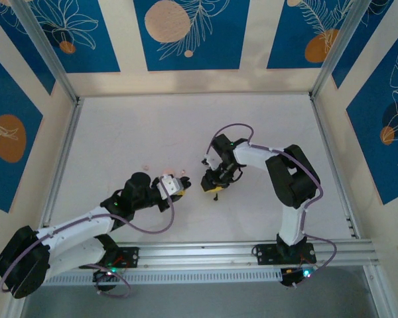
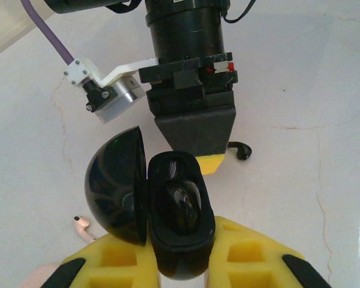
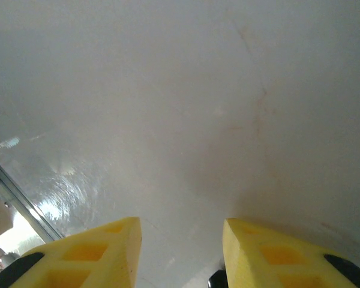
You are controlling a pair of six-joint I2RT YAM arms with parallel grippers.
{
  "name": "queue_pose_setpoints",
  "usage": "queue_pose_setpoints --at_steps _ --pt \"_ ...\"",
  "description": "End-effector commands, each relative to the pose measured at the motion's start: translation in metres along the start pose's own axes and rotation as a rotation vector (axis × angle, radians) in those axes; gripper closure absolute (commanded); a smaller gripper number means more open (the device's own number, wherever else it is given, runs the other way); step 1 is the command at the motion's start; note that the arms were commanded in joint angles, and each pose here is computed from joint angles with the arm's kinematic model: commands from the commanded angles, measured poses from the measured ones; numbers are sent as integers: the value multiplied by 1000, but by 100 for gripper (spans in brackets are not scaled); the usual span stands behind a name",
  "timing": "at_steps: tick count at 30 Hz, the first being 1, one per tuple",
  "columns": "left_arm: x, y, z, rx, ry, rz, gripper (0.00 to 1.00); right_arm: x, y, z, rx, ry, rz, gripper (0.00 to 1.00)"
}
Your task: Insert the wireless bluetooth earbuds into the charging case
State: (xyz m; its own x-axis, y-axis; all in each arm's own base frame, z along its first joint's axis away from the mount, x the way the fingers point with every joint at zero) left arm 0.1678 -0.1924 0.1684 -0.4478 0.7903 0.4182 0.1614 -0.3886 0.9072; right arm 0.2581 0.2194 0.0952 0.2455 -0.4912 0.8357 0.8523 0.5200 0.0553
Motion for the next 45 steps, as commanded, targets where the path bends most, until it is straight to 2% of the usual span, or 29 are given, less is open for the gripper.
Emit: queue_pose_setpoints --at_steps 1,7,14,20,24,39,45 --pt "0 -3 -2 -8 -5 12 86 2 -18 0 -18 -21 60 60" --pt "-2 -4 -3 -1 -14 10 86 6 -36 -1 -52 -62 92 60" --pt "-2 -2 -3 1 -18 3 86 13 -49 10 -60 -42 115 60" --pt "-1 -1 -4 4 -20 -5 86 43 -41 18 6 -197 61 59" --pt "0 -1 -4 6 -22 -5 86 50 -31 20 75 -290 73 60" --pt "3 1 -4 8 -17 -7 86 0 -13 16 194 -338 254 61" --pt "5 0 -4 4 -8 -5 86 -6 -13 15 196 -352 279 66"
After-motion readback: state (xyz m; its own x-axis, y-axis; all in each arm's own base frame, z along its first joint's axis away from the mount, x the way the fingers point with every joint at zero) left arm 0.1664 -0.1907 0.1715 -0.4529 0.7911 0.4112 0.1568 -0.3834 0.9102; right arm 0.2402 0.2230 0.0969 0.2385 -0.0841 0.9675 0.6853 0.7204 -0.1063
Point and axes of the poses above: each hand's point on the last joint's axis, 136 mm out from that joint toward the fingers, its own x axis back along the fingers, its own z axis along the line the jaws close on, y = z × x, the point moved 8 cm from there along x, back along the fingers, and after that the axes turned 8 degrees about x, right-handed, at the moved point
